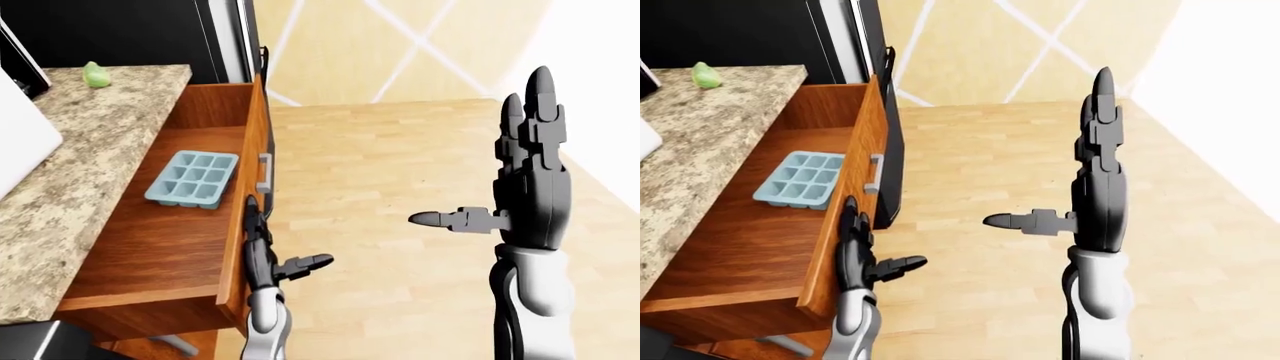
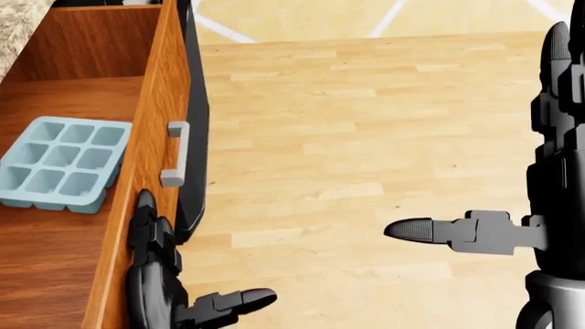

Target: Close the right drawer.

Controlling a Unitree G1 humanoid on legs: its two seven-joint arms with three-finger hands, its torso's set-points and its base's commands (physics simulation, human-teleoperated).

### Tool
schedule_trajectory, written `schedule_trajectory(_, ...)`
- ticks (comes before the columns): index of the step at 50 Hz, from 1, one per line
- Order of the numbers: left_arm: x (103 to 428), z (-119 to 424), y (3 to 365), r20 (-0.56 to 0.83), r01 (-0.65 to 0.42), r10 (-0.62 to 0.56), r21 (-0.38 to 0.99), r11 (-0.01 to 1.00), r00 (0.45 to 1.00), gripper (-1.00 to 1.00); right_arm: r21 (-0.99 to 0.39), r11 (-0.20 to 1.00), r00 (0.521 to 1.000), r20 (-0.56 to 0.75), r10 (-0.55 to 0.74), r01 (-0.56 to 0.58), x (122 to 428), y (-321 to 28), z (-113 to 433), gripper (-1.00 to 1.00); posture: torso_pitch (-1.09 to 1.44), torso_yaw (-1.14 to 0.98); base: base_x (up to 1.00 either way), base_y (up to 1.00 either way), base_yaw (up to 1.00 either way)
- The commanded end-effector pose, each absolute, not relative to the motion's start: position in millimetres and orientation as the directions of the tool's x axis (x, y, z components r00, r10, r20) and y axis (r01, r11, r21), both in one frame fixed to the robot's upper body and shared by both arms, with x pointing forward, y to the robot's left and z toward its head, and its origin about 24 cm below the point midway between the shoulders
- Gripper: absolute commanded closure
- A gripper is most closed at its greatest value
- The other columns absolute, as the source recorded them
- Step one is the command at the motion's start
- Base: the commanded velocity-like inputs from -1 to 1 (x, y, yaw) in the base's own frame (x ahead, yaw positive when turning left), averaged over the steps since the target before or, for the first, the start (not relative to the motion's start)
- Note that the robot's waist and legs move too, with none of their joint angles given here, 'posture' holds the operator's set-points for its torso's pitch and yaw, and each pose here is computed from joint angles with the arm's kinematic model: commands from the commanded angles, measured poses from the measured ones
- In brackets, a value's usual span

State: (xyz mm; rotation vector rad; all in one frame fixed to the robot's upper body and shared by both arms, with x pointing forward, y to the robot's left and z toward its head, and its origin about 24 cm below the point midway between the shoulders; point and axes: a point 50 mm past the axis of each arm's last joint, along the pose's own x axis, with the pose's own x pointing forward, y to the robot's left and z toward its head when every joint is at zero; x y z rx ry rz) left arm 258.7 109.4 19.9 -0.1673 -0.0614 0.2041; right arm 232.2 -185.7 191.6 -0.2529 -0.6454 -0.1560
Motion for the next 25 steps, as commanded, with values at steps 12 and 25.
schedule_trajectory(12, 264, 31, 131, 0.076, -0.334, 0.357, -0.215, 0.918, 0.931, -1.00, -0.181, 0.956, 0.741, 0.669, -0.052, 0.231, 227, -184, 204, -1.00, 0.00, 0.00, 0.00, 0.00, 0.00)
schedule_trajectory(25, 269, 25, 135, 0.047, -0.390, 0.410, -0.229, 0.892, 0.911, -1.00, -0.181, 0.956, 0.743, 0.668, -0.053, 0.230, 228, -184, 203, -1.00, 0.00, 0.00, 0.00, 0.00, 0.00)
